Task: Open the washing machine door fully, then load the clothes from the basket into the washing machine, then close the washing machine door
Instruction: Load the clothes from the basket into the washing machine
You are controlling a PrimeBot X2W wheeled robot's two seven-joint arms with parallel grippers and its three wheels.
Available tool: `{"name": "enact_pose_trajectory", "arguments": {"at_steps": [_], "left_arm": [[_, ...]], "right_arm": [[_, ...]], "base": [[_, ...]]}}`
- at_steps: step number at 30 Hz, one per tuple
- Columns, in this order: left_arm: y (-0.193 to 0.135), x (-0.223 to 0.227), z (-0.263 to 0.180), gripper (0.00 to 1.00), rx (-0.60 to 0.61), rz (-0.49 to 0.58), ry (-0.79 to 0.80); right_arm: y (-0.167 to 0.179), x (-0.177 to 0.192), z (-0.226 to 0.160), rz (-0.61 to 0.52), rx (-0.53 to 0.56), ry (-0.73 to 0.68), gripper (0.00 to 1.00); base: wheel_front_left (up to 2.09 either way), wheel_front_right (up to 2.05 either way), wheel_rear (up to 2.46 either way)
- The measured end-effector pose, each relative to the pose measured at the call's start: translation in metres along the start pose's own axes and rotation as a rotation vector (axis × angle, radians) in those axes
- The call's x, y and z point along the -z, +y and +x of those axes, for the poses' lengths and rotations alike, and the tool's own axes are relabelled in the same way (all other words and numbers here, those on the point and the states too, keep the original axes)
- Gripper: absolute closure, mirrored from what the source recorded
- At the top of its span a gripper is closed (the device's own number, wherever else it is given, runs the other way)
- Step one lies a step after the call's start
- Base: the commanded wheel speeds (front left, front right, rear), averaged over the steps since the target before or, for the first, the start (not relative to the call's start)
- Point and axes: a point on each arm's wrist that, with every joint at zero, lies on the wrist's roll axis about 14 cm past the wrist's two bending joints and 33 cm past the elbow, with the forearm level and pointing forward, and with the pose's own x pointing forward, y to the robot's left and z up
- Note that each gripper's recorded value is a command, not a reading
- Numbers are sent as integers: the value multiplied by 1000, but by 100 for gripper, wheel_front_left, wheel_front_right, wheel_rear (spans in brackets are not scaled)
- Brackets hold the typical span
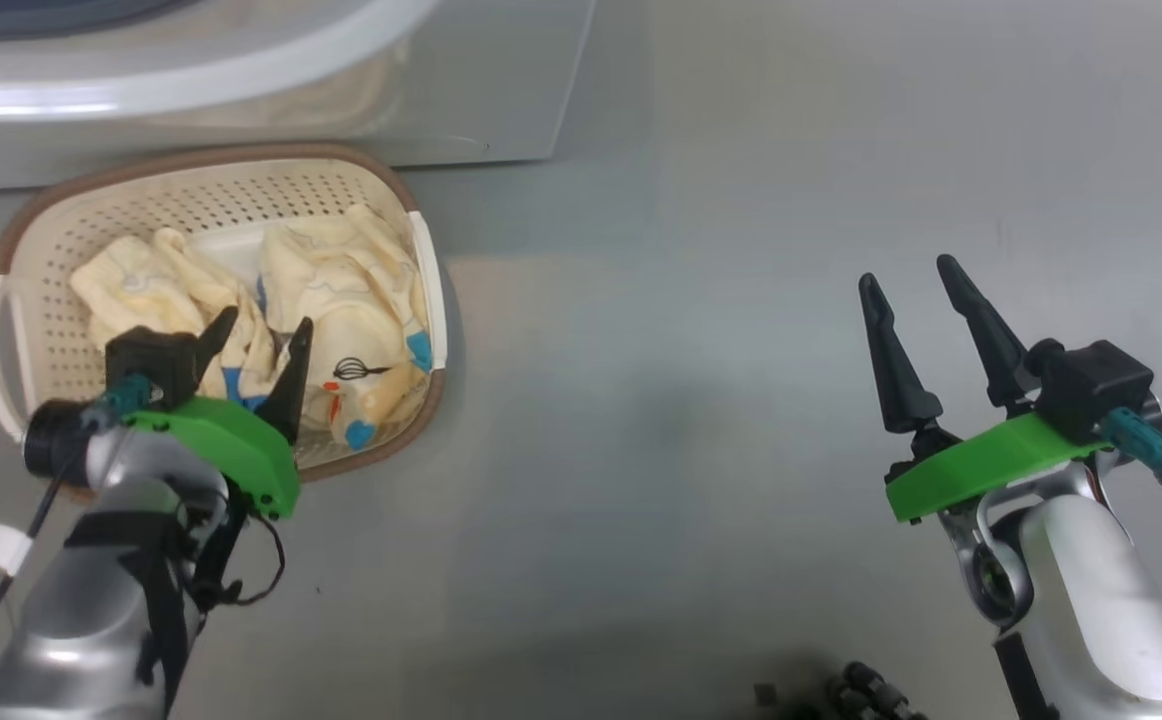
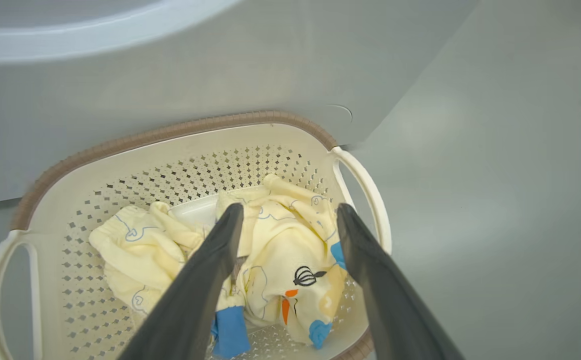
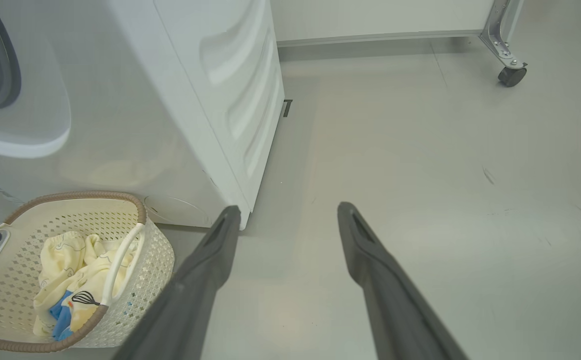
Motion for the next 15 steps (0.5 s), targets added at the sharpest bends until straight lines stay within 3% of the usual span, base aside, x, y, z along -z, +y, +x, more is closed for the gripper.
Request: {"name": "enact_pose_trajectory", "arguments": {"at_steps": [15], "left_arm": [[11, 83, 74, 0, 83, 51, 358]], "right_arm": [[-29, 39, 10, -3, 68, 91, 0]], "base": [[0, 0, 0]]}}
